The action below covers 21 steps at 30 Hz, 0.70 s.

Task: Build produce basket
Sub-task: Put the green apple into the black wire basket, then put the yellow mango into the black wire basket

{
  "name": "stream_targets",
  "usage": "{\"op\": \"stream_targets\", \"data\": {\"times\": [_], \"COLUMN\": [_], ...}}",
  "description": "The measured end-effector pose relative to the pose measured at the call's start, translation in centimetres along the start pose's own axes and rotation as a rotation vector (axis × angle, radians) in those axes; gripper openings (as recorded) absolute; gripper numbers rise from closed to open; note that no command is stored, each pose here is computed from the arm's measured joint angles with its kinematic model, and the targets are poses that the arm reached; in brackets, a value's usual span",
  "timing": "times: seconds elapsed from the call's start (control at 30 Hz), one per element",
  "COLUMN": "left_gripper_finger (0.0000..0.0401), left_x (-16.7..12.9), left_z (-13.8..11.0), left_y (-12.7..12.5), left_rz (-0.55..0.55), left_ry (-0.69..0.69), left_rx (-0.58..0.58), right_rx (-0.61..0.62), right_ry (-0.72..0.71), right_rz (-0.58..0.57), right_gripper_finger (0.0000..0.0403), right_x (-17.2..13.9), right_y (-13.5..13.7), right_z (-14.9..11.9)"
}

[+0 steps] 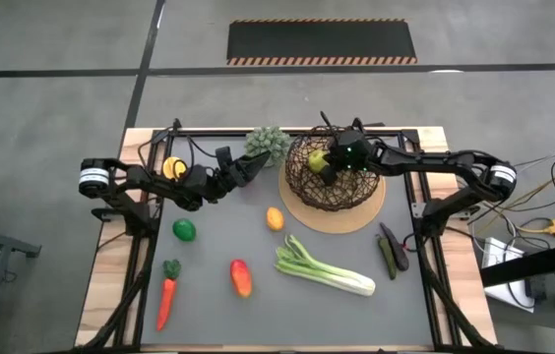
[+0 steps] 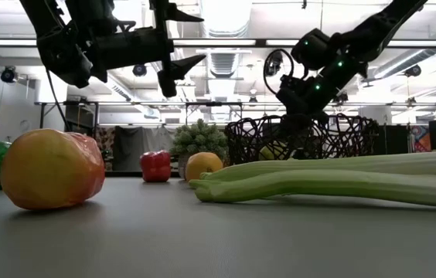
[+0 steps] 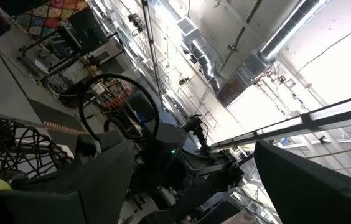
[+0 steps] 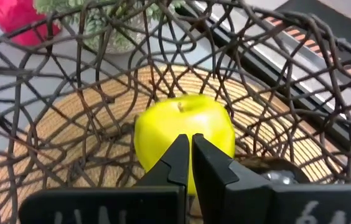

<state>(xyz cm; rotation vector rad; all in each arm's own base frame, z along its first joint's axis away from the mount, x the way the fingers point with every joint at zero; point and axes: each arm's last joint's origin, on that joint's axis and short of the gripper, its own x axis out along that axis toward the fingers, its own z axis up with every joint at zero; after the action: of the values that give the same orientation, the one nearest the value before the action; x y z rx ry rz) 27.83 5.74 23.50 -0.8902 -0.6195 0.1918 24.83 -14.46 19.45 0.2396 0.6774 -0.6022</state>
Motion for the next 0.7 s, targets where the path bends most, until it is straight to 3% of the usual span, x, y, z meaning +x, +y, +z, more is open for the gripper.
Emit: {"op": "stream_targets", "data": {"times": [0.13, 0.37, 0.57, 0.7], "left_gripper_finger": [0.0313, 0.0313, 0.0313, 0.0313], "left_x": [0.0, 0.0, 0.0, -0.1], "left_z": [0.0, 0.0, -0.1, -0.4], "left_y": [0.0, 0.0, 0.0, -0.3], "left_rz": [-0.002, -0.002, -0.020, -0.109], "left_ry": [0.003, 0.003, 0.026, 0.134], "left_rx": [0.001, 0.002, 0.005, 0.048], "right_rx": [-0.006, 0.005, -0.015, -0.035], "right_ry": [-0.002, -0.159, -0.104, -0.100], "right_rz": [-0.001, 0.013, 0.007, 0.015], "right_gripper_finger": [0.0009, 0.0009, 0.0009, 0.0009], "right_x": [0.0, 0.2, 0.2, -1.2], "right_y": [0.0, 0.1, 0.1, 0.3], "right_z": [0.0, 1.4, 0.9, 1.1]}}
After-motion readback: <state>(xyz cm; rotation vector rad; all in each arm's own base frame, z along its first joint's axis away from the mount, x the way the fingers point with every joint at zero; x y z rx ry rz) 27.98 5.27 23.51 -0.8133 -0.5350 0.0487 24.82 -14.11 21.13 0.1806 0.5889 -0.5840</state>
